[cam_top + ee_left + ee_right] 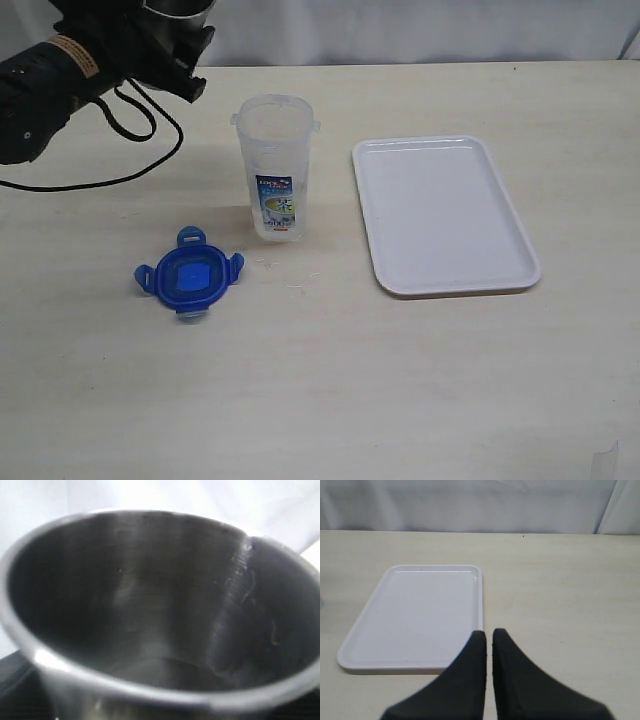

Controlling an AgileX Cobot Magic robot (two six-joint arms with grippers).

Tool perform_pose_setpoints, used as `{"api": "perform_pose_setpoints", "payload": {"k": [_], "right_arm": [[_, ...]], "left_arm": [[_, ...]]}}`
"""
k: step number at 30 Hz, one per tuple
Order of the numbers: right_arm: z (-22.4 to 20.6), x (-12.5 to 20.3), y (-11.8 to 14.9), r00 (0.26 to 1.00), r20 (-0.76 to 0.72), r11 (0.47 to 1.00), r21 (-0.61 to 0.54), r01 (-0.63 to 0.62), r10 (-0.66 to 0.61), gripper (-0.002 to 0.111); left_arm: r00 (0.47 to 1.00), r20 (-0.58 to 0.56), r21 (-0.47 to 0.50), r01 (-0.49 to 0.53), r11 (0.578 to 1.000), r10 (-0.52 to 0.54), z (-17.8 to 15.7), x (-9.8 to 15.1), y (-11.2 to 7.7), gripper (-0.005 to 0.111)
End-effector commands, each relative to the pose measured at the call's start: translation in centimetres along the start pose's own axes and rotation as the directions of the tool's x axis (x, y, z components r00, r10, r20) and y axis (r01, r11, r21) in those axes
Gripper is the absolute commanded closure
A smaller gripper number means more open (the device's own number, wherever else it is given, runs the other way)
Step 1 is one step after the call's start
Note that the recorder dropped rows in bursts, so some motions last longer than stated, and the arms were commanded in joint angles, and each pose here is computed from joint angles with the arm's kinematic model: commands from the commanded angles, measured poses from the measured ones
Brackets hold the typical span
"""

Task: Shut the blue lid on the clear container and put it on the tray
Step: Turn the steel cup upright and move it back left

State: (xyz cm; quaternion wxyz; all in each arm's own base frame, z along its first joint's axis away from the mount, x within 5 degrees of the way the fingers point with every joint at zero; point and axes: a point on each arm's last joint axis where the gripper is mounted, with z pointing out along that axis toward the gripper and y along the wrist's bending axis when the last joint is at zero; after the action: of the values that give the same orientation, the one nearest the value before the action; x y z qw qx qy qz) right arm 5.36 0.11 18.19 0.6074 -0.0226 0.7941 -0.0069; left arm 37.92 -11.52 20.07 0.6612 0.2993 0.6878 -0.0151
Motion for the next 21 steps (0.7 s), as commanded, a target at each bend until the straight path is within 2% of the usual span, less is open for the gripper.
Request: {"api": "perform_pose_setpoints", "payload": {"k": [1,5,8,12,17,21], "right_arm": [[0.0,0.0,0.0,1.0,0.006,1.0,-0.002,0.005,-0.005,0.104],[0.0,0.0,0.0,1.0,0.006,1.0,-0.002,0.005,-0.005,0.104],[0.0,0.0,0.0,1.0,0.006,1.0,-0.002,0.005,-0.005,0.104],[0.0,0.0,0.0,1.0,0.006,1.0,-0.002,0.005,-0.005,0.104],[0.0,0.0,0.0,1.0,0.006,1.0,-0.002,0.005,-0.005,0.104],[0.0,0.0,0.0,1.0,0.006,1.0,-0.002,0.005,-0.005,0.104]], "left_arm": [[0.987,0.033,-0.035,0.162,0.986,-0.16,1.7,0.9,0.5,0.107],[0.965,0.004,-0.028,0.261,0.965,-0.261,3.0,3.0,1.1,0.107],[0.94,-0.009,-0.057,0.34,0.939,-0.341,3.3,4.6,2.0,0.107],[0.9,0.039,-0.086,0.436,0.896,-0.434,3.3,6.8,3.3,0.107],[0.87,0.104,-0.036,0.487,0.873,-0.481,3.2,9.9,3.8,0.107],[0.868,0.041,-0.076,0.496,0.865,-0.495,3.5,11.4,4.2,0.107]]}}
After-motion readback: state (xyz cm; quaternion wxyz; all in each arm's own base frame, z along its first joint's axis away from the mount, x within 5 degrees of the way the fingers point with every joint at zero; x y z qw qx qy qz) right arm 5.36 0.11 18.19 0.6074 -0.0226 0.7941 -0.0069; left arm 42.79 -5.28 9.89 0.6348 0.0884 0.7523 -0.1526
